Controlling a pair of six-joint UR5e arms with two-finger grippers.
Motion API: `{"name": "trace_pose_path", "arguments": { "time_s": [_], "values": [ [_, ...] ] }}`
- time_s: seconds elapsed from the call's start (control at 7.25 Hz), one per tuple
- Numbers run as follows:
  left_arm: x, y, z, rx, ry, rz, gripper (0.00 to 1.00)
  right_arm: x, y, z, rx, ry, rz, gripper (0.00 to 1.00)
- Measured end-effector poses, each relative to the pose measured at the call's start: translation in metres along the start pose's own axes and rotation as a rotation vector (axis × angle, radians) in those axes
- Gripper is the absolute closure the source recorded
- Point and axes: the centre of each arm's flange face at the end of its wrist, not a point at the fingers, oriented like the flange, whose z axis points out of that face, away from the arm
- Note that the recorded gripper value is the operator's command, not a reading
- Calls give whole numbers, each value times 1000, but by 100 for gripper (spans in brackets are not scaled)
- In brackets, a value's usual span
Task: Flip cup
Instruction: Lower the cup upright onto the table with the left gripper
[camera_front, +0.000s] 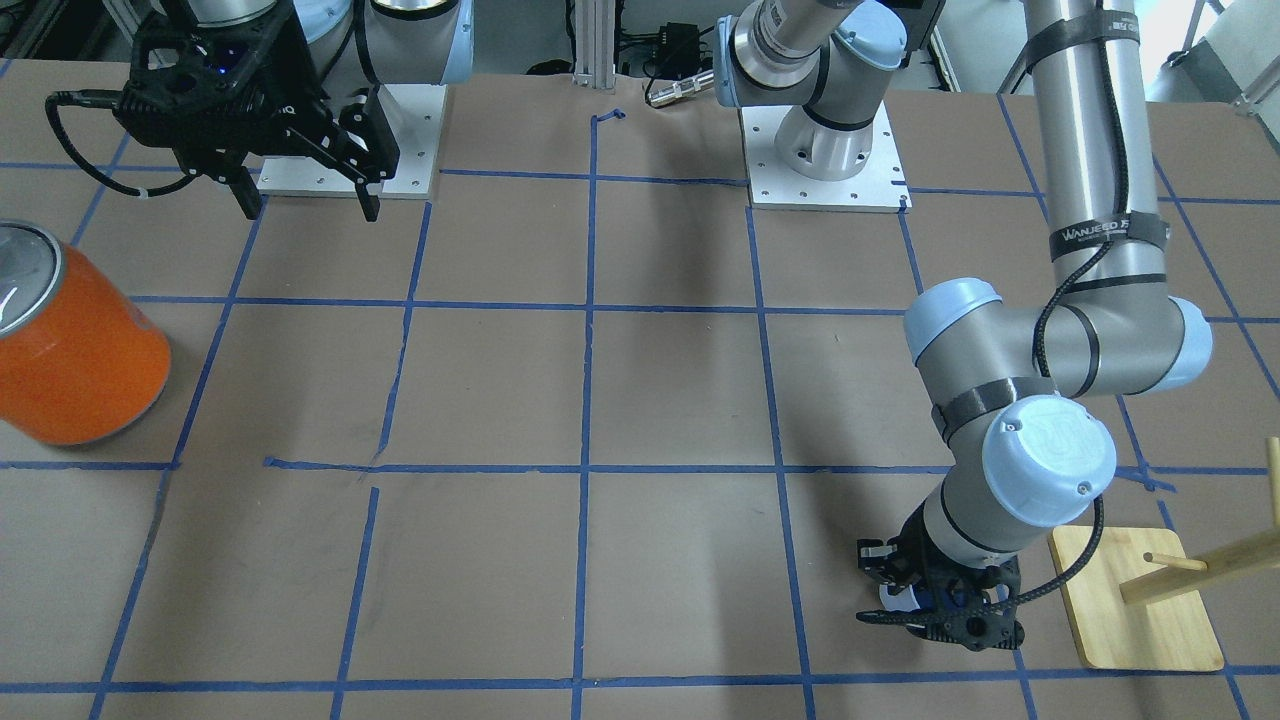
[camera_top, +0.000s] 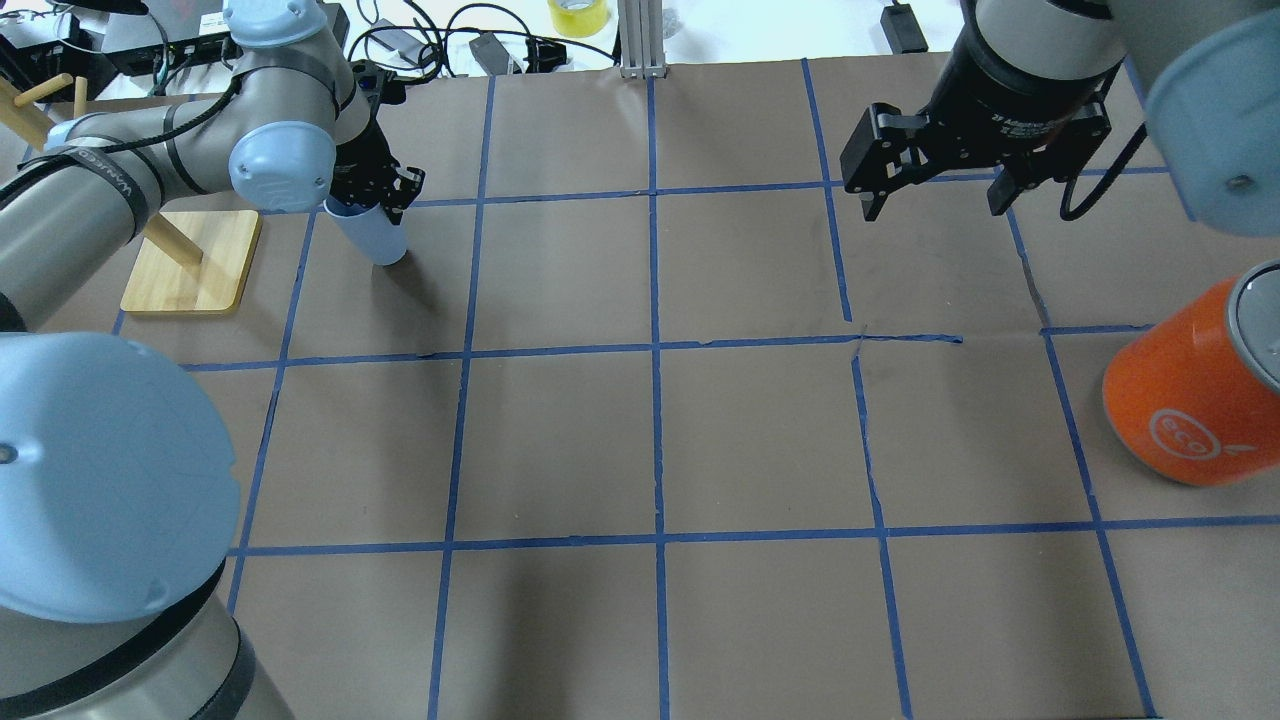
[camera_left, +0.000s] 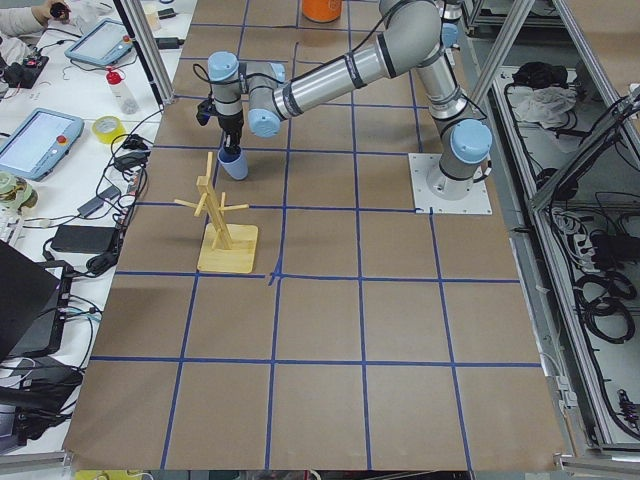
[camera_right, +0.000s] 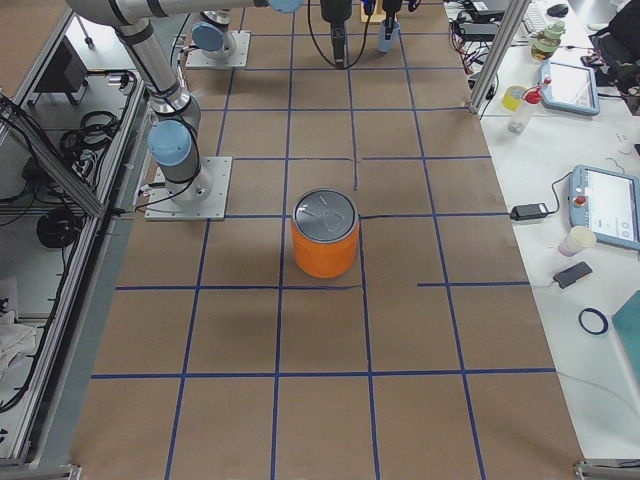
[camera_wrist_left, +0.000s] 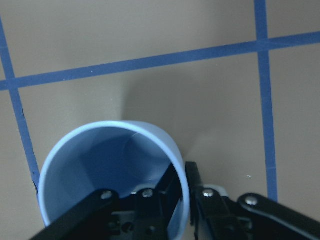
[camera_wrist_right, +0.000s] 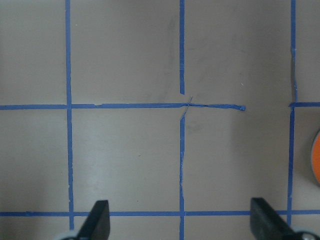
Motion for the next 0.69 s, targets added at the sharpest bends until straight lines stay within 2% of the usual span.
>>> {"name": "trace_pose_path", "arguments": {
  "time_s": [0.41, 0.69],
  "values": [
    [0, 0, 1, 0, 0, -1, 36, 0, 0, 0, 0, 0, 1, 0],
    [0, 0, -15, 20, -5, -4, 25, 0, 0, 0, 0, 0, 0, 0]
  ]
}}
